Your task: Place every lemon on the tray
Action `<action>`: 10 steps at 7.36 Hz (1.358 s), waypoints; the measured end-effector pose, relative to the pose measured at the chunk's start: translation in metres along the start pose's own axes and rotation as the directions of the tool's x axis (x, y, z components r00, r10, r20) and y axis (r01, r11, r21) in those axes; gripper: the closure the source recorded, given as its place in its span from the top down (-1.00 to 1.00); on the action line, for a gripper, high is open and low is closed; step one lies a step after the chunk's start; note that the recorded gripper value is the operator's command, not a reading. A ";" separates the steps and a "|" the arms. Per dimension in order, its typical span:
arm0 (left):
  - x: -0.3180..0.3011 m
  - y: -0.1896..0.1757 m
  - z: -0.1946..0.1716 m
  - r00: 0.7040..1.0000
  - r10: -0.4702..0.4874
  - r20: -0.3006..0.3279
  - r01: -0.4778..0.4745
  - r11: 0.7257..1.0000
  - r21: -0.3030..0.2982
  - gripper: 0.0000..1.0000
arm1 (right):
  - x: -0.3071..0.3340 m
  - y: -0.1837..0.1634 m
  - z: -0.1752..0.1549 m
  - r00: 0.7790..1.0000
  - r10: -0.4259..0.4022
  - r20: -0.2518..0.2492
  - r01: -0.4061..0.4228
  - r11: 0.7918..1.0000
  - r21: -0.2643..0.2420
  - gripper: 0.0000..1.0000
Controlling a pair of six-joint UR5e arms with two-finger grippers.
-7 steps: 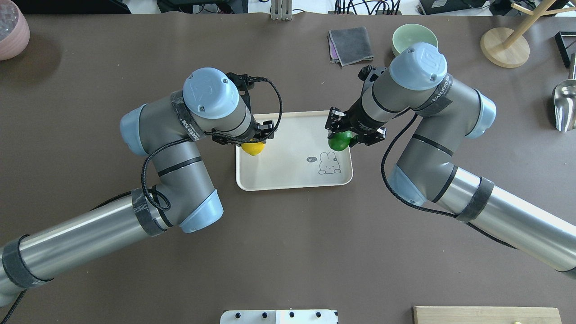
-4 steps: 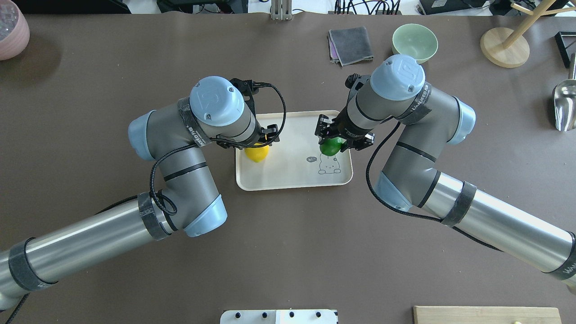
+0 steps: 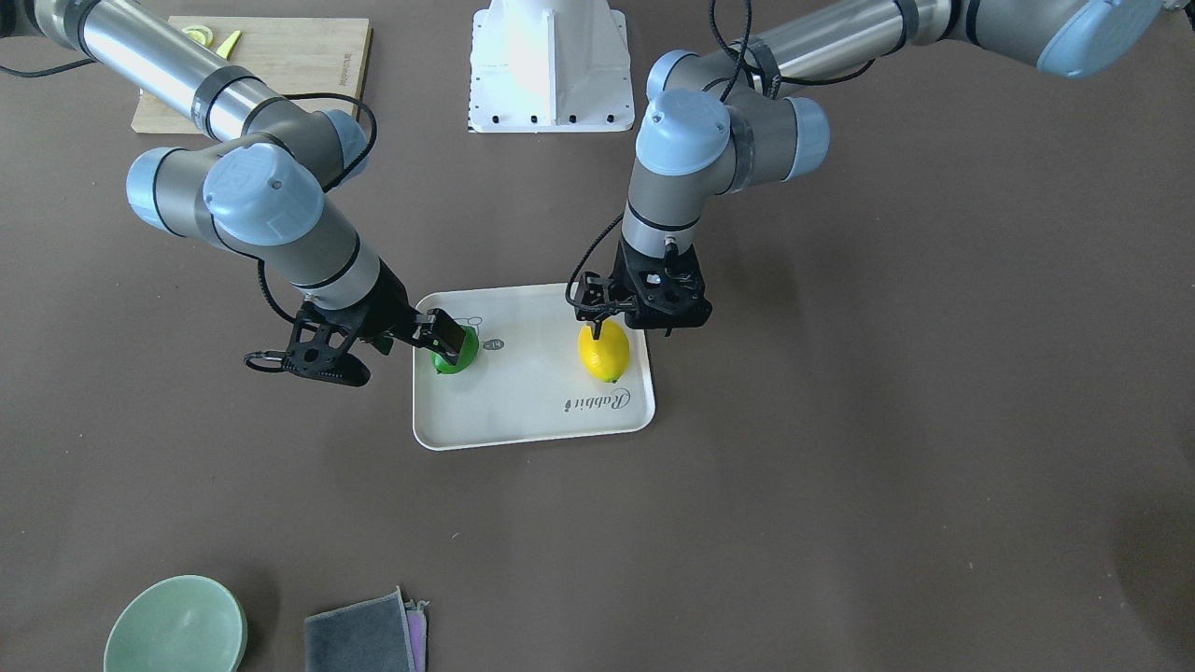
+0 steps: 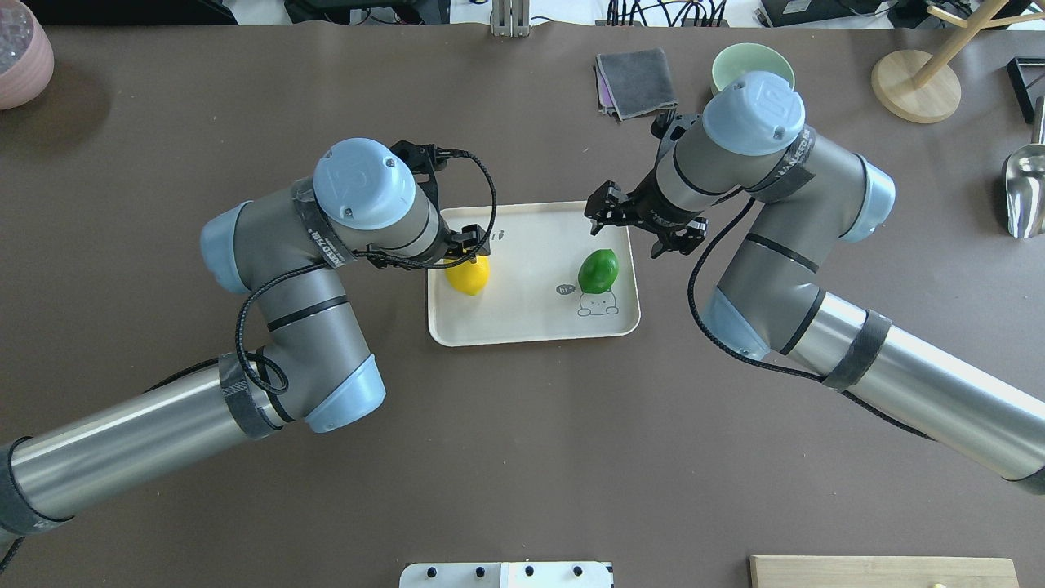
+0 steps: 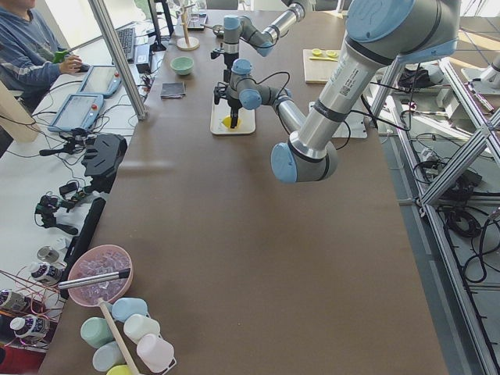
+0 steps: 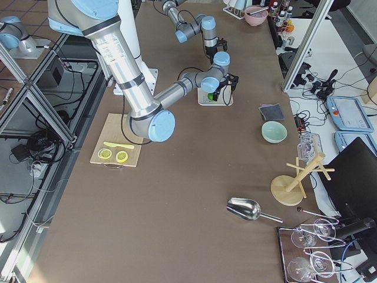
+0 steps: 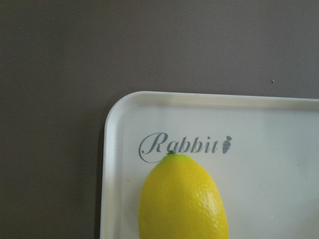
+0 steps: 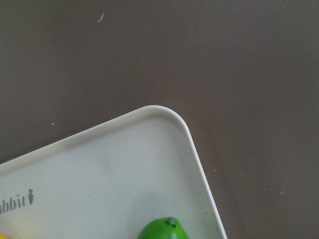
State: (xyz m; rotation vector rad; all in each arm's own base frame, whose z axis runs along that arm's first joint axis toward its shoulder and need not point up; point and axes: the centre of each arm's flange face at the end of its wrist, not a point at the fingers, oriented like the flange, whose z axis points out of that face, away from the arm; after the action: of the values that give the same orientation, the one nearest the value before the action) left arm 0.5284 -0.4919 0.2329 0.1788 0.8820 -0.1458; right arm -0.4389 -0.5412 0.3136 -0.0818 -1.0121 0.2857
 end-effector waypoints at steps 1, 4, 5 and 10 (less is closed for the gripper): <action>-0.030 -0.010 -0.020 0.998 0.051 0.043 -0.051 0.999 -0.006 0.94 | 0.040 -0.022 -0.025 0.999 -0.037 0.000 0.037 0.999 0.003 1.00; -0.206 -0.063 -0.092 0.969 0.219 0.116 -0.210 0.974 -0.083 0.95 | 0.224 -0.084 -0.093 0.974 -0.215 -0.076 0.217 0.976 0.026 1.00; -0.286 -0.079 -0.114 0.954 0.278 0.111 -0.265 0.957 -0.119 0.95 | 0.295 -0.095 -0.114 0.954 -0.277 -0.112 0.281 0.960 0.022 1.00; -0.579 -0.067 -0.162 0.961 0.229 0.157 -0.195 0.959 -0.206 0.95 | 0.561 -0.084 -0.201 0.876 -0.425 -0.229 0.427 0.903 -0.044 1.00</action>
State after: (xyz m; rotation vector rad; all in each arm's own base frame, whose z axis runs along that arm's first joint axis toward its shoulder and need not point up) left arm 0.0304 -0.4918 0.5754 0.0805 0.6867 0.1219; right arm 0.0259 -0.4561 0.6857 0.1149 -0.7686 -0.1244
